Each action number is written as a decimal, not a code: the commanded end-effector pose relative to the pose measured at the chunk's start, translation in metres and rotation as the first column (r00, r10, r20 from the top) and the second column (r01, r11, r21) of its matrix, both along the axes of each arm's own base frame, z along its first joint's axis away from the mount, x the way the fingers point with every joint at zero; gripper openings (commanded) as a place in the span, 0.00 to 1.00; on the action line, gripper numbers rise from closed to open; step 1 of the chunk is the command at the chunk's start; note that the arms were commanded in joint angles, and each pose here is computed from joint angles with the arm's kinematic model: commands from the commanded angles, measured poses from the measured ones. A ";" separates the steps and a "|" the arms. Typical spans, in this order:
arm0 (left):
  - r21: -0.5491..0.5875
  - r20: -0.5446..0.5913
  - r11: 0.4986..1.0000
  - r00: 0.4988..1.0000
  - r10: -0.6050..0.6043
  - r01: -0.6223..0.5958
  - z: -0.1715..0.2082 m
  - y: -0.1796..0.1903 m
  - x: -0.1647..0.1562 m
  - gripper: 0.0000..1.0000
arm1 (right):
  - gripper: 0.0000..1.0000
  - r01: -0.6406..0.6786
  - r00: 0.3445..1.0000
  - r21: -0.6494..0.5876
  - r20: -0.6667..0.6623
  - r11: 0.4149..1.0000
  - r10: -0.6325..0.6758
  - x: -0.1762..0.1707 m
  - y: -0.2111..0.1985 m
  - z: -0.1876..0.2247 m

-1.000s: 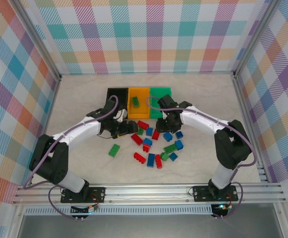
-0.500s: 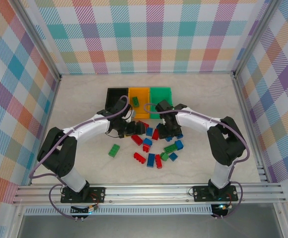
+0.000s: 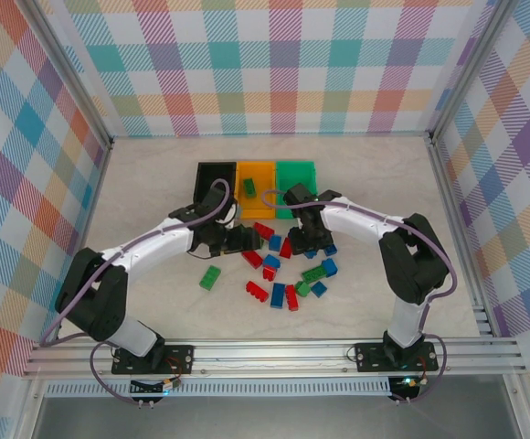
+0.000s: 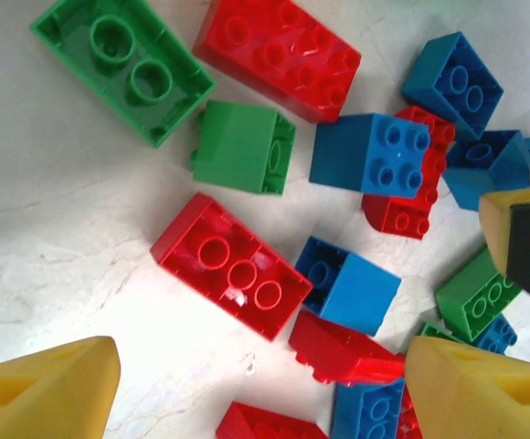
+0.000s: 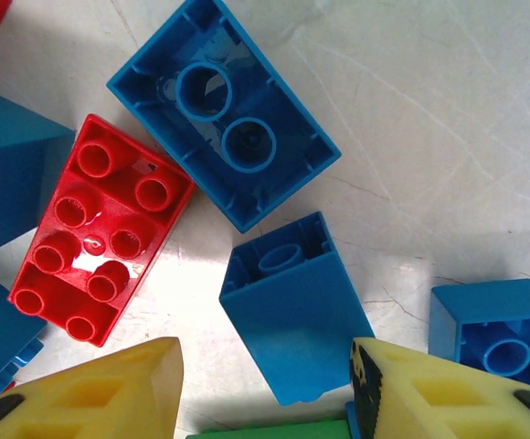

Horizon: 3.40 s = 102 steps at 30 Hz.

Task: Sort the legos into containers by color
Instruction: Touch the lego at the center of the table, then pick up the lego from the center of the table, then place the lego in the container, then pick up the lego from the middle-left of the table.

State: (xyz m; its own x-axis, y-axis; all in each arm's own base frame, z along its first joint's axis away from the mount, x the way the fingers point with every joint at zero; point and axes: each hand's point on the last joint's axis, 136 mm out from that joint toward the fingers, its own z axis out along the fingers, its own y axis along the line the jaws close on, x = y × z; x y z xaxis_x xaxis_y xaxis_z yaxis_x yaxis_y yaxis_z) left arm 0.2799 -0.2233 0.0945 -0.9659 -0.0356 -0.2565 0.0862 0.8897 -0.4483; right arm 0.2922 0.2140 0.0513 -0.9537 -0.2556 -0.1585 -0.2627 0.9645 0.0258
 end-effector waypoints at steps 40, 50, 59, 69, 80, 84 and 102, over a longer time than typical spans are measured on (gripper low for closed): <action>-0.045 0.066 0.992 0.991 -0.116 0.119 0.009 -0.008 -0.060 0.81 | 0.47 0.099 0.975 0.184 0.176 0.978 -0.132 0.140 0.014 0.074; 0.061 0.054 0.962 0.961 -0.270 0.266 -0.004 -0.021 -0.083 0.80 | 0.56 0.088 0.979 0.268 0.156 0.960 -0.133 0.122 0.020 0.073; 0.143 -0.039 0.921 0.932 -0.361 0.363 -0.028 -0.030 -0.100 0.77 | 0.57 0.126 0.973 0.226 0.162 0.966 -0.164 0.071 -0.016 0.067; 0.156 -0.068 0.940 0.953 -0.295 0.303 -0.045 -0.037 -0.093 0.77 | 0.57 0.150 0.970 0.234 0.151 0.961 -0.188 0.051 -0.026 0.059; 0.285 -0.119 0.888 0.932 -0.342 0.362 -0.061 -0.035 -0.100 0.77 | 0.58 0.157 0.970 0.244 0.146 0.957 -0.196 0.049 -0.025 0.057; 0.333 -0.129 0.869 0.931 -0.342 0.366 -0.066 -0.028 -0.100 0.77 | 0.59 0.160 0.969 0.240 0.145 0.957 -0.199 0.046 -0.027 0.056; 0.281 -0.167 0.887 0.929 -0.330 0.366 -0.075 -0.051 -0.099 0.64 | 0.61 0.165 0.969 0.245 0.139 0.955 -0.203 0.043 -0.028 0.054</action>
